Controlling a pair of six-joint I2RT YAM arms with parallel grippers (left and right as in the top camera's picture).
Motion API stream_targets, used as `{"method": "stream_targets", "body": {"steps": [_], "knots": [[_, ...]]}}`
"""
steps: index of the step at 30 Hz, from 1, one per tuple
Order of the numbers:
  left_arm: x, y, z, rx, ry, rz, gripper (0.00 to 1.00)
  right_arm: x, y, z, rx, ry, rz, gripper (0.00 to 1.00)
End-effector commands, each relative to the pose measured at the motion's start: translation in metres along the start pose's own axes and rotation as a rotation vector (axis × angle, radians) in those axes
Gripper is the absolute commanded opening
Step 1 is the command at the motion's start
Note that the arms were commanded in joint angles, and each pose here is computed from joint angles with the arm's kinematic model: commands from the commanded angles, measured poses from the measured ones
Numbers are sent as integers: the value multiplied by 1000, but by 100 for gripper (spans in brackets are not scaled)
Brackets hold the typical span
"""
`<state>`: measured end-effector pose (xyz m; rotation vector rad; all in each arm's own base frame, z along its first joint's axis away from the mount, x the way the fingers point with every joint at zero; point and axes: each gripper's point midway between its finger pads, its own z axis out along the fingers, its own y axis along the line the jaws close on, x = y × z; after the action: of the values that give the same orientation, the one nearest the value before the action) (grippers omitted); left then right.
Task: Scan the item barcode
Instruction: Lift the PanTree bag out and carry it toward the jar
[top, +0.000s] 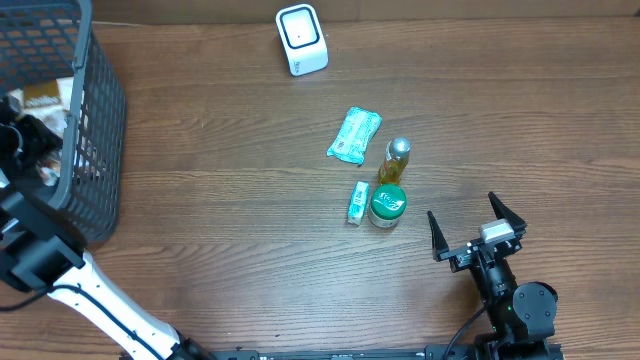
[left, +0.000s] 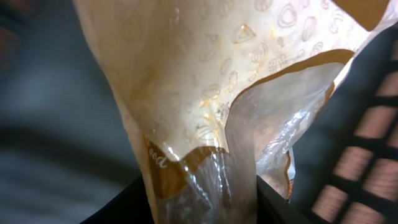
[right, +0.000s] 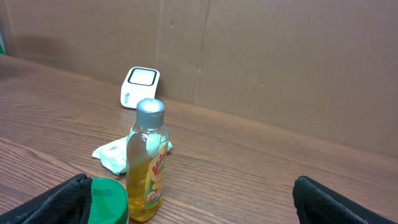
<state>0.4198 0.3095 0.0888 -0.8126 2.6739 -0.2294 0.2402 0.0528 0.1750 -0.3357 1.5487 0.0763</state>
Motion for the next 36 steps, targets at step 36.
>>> {"method": "stream_targets", "body": {"steps": [36], "knots": [[219, -323, -99, 237, 109, 569, 42, 2, 0, 0, 1, -3, -1, 100]]}}
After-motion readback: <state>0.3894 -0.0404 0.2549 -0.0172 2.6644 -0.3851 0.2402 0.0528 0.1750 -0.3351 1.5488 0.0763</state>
